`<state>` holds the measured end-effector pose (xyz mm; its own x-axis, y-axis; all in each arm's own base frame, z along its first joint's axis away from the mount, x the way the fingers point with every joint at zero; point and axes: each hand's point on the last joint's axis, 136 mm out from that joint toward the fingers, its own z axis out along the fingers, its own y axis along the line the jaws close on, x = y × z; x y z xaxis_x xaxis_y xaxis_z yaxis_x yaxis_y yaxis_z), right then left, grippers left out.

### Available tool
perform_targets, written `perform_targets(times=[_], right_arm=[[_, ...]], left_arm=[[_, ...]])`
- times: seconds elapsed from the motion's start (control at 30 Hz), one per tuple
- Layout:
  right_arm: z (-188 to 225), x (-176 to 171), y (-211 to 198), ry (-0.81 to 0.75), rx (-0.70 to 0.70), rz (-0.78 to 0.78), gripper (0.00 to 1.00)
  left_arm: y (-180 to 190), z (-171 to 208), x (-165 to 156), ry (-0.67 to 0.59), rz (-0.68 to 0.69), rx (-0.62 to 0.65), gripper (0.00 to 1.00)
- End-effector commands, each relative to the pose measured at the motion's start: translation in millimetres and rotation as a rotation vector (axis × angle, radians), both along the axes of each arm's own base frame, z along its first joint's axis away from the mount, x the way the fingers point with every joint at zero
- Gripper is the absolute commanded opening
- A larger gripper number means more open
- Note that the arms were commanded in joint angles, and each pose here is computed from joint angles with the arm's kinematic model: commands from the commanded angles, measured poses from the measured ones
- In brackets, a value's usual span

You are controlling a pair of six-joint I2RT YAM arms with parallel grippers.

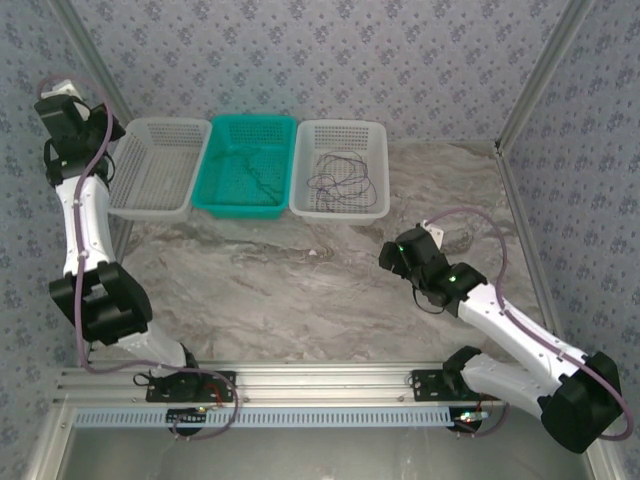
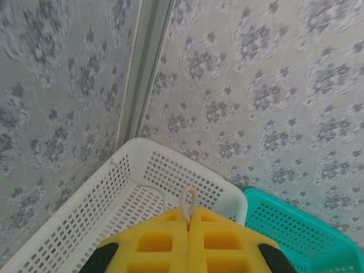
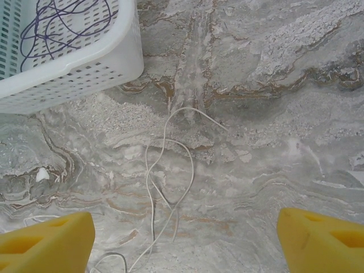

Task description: Untangle the cables

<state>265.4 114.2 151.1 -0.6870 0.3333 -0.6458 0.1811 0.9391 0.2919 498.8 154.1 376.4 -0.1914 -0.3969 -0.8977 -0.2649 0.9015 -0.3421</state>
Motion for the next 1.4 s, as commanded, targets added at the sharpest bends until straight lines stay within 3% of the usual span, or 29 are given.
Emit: perform_targets(times=[0.0, 0.1, 0.2, 0.37, 0.5, 0.63, 0.77, 0.97, 1.07, 1.2, 1.37], right_arm=[[0, -5, -6, -0.003, -0.007, -0.027, 0.85], [5, -5, -7, -0.007, -0.009, -0.029, 0.85], [7, -6, -9, -0.013, -0.013, -0.036, 0.85], [6, -5, -10, -0.018, -0.012, -0.048, 0.86], [0, -2, -12, -0.004, -0.024, -0.067, 0.86], [-8, 1, -9, 0.019, -0.026, -0.071, 0.86], [-15, 6, -4, 0.047, -0.023, -0.067, 0.86], [-18, 12, 5, 0.065, -0.015, -0.045, 0.86], [-20, 14, 6, 0.071, -0.019, -0.041, 0.86], [-23, 15, 8, 0.083, -0.024, -0.033, 0.86], [-26, 13, 7, 0.094, -0.023, -0.036, 0.87]], left_arm=[[-7, -34, 14, 0.079, -0.075, -0.052, 0.12], [-3, -58, 15, 0.161, -0.05, -0.076, 0.48], [-6, -47, 5, 0.121, -0.038, -0.081, 0.66], [-39, 16, -32, -0.046, -0.102, -0.115, 0.67], [-110, 57, -77, -0.152, -0.251, -0.104, 0.67], [-195, 61, -126, -0.195, -0.426, -0.084, 0.65], [-270, 26, -171, -0.151, -0.58, -0.094, 0.63], [-348, -82, -218, 0.063, -0.744, -0.114, 0.62], [-371, -149, -230, 0.244, -0.786, -0.144, 0.61], [-385, -222, -237, 0.409, -0.8, -0.092, 0.6], [-407, -266, -228, 0.497, -0.872, -0.042, 0.6]])
